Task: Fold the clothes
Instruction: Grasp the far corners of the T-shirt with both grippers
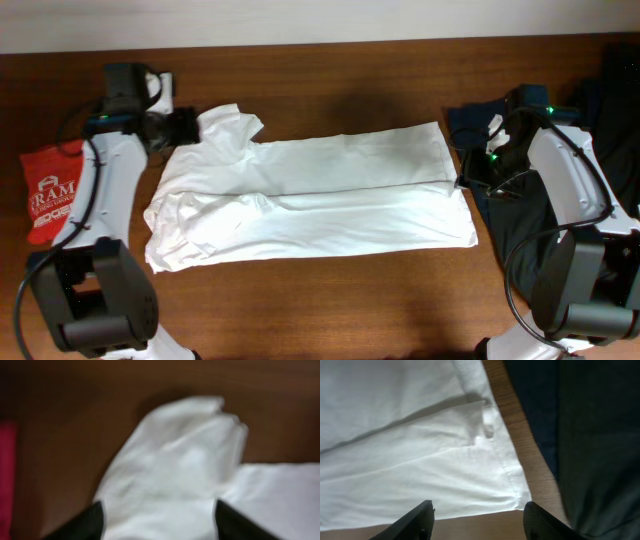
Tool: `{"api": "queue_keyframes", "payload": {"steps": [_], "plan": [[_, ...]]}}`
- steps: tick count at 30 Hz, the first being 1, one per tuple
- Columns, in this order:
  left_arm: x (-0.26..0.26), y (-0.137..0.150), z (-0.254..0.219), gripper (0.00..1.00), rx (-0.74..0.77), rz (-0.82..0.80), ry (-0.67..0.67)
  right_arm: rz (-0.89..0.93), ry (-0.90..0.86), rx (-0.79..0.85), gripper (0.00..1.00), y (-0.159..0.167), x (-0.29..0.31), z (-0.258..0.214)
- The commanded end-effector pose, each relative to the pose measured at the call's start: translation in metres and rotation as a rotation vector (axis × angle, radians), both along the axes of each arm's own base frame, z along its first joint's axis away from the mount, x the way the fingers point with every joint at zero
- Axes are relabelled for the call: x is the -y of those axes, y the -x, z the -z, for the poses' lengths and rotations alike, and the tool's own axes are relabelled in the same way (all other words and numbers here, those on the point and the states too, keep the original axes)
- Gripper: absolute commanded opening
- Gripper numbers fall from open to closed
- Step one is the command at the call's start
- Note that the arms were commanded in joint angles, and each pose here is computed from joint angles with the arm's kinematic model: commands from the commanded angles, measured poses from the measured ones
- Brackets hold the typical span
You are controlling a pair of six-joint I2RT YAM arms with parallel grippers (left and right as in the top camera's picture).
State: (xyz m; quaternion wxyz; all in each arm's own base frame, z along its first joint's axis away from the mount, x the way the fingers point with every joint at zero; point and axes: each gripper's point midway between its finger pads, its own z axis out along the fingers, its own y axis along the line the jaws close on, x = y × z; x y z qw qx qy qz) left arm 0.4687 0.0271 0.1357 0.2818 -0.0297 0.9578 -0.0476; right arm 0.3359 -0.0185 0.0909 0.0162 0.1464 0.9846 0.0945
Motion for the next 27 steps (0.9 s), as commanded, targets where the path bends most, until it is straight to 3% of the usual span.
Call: {"api": "queue_keyframes", "payload": {"steps": [1, 7, 17, 19, 22, 25, 27], "plan": [[0.055, -0.03, 0.001, 0.75, 0.121, 0.31, -0.083, -0.015, -0.037, 0.041, 0.62, -0.004, -0.005, -0.012], [0.057, -0.071, 0.078, 0.75, 0.124, 0.305, -0.135, -0.015, -0.036, 0.041, 0.62, -0.004, -0.005, -0.012], [0.049, -0.089, 0.122, 0.74, 0.134, 0.281, -0.182, -0.015, -0.035, 0.049, 0.63, -0.006, -0.004, -0.012], [0.049, -0.092, 0.123, 0.66, 0.144, 0.28, -0.183, -0.015, -0.035, 0.051, 0.63, -0.007, -0.004, -0.012], [0.049, -0.092, 0.122, 0.25, 0.147, 0.279, -0.183, -0.016, -0.031, 0.071, 0.63, -0.012, -0.003, -0.013], [0.049, -0.094, 0.11, 0.14, 0.152, 0.252, -0.164, -0.018, -0.016, 0.161, 0.62, -0.033, 0.0, -0.016], [0.048, -0.095, 0.09, 0.12, 0.169, 0.202, -0.131, -0.022, -0.002, 0.251, 0.59, -0.055, 0.002, -0.02]]}}
